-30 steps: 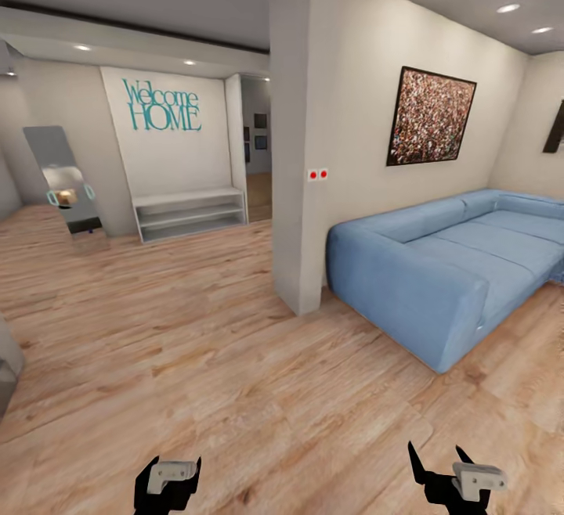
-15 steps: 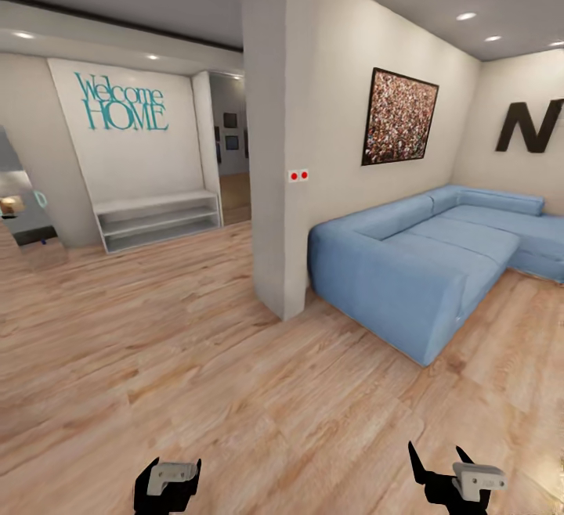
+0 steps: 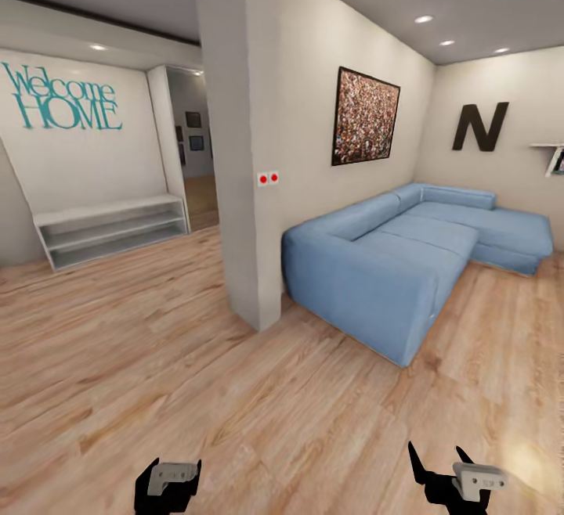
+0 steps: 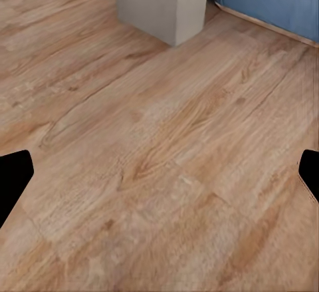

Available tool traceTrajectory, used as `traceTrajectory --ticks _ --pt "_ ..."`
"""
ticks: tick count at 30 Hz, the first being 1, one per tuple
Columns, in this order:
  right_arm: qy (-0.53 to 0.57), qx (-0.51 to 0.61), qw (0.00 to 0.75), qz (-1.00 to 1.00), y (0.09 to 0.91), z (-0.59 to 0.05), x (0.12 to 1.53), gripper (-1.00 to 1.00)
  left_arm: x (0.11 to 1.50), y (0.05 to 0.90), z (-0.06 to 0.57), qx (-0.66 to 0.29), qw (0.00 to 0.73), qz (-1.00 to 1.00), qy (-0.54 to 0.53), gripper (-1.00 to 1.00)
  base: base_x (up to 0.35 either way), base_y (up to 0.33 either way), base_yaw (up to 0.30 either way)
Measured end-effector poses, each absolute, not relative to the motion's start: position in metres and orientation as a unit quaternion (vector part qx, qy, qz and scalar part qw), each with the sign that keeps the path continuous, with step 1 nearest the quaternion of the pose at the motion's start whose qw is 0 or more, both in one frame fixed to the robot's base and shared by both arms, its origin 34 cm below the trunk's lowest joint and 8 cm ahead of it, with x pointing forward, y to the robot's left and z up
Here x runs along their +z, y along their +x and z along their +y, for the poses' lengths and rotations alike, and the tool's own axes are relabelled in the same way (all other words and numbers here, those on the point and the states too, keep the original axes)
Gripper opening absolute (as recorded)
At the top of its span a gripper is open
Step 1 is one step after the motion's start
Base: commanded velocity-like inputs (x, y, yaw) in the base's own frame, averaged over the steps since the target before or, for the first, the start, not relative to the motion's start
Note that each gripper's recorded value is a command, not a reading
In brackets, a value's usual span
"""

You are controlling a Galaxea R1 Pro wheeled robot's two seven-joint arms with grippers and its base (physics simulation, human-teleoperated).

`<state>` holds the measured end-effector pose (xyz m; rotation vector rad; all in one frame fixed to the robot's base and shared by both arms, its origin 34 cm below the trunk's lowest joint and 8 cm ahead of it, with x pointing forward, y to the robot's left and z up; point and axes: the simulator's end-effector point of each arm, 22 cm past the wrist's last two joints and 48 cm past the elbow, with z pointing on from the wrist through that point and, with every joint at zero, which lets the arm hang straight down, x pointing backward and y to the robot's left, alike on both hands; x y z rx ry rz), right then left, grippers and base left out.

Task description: Put the three can of soda from the living room inside the tash can in the kitchen.

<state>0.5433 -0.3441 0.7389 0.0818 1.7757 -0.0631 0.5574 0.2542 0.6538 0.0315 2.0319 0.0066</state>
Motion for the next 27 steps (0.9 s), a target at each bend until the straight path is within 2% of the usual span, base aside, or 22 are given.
traceTrajectory --ticks 6,15,27 --pt "0.036 -0.028 0.630 0.775 0.5433 -0.3441 0.7389 1.00 0.6541 0.5575 0.2542 0.003 0.527 0.850 0.013 1.00 0.284 0.019 -0.252" --pt "0.036 -0.028 0.628 0.777 0.5425 -0.3445 0.7371 1.00 0.6550 0.5580 0.2541 0.002 0.529 0.848 0.012 1.00 0.035 -0.016 -0.252" --pt "0.037 -0.027 0.625 0.779 0.5409 -0.3442 0.7334 1.00 0.6547 0.5578 0.2513 0.002 0.529 0.849 0.015 1.00 0.002 -0.236 -0.252"
